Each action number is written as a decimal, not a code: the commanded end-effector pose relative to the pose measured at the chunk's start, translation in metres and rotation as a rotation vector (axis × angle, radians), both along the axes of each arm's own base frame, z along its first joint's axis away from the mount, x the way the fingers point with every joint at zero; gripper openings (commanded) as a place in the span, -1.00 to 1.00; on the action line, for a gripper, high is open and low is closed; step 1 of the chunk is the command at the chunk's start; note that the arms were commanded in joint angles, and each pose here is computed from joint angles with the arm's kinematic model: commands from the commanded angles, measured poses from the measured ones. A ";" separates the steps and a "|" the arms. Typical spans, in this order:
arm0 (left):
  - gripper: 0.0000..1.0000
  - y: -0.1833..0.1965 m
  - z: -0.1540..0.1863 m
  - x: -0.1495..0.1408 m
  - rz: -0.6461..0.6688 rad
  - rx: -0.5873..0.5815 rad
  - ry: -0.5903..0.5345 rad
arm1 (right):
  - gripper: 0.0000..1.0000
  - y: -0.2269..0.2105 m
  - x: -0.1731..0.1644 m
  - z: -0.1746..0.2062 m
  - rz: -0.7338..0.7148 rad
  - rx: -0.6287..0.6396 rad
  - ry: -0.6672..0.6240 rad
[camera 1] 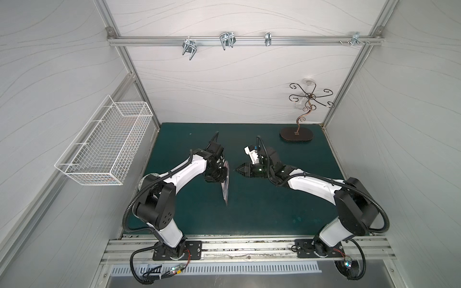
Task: Open the ruler set and take out the ruler
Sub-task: Open the ruler set bag.
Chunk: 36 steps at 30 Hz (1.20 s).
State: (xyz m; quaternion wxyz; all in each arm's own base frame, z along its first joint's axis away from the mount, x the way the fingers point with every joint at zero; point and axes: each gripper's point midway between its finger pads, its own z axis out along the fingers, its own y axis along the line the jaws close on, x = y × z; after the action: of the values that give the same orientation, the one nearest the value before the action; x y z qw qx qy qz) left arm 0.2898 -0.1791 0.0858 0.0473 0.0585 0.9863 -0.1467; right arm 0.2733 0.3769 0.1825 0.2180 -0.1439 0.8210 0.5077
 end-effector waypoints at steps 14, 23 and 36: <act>-1.00 -0.004 0.014 0.006 -0.062 0.135 -0.048 | -0.74 0.045 0.024 -0.014 -0.017 0.161 0.195; -1.00 0.004 0.026 0.008 -0.057 0.261 -0.120 | -0.73 0.056 0.037 -0.037 -0.033 0.086 0.211; -1.00 0.023 0.054 0.018 -0.002 0.328 -0.256 | -0.74 0.026 0.017 -0.102 -0.025 -0.132 0.182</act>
State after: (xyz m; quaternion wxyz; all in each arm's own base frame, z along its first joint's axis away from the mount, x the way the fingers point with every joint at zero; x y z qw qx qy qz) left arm 0.2978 -0.1601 0.1157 0.1183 0.0975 0.9881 0.0143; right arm 0.3005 0.4127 0.1040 0.1488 -0.0915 0.8514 0.4946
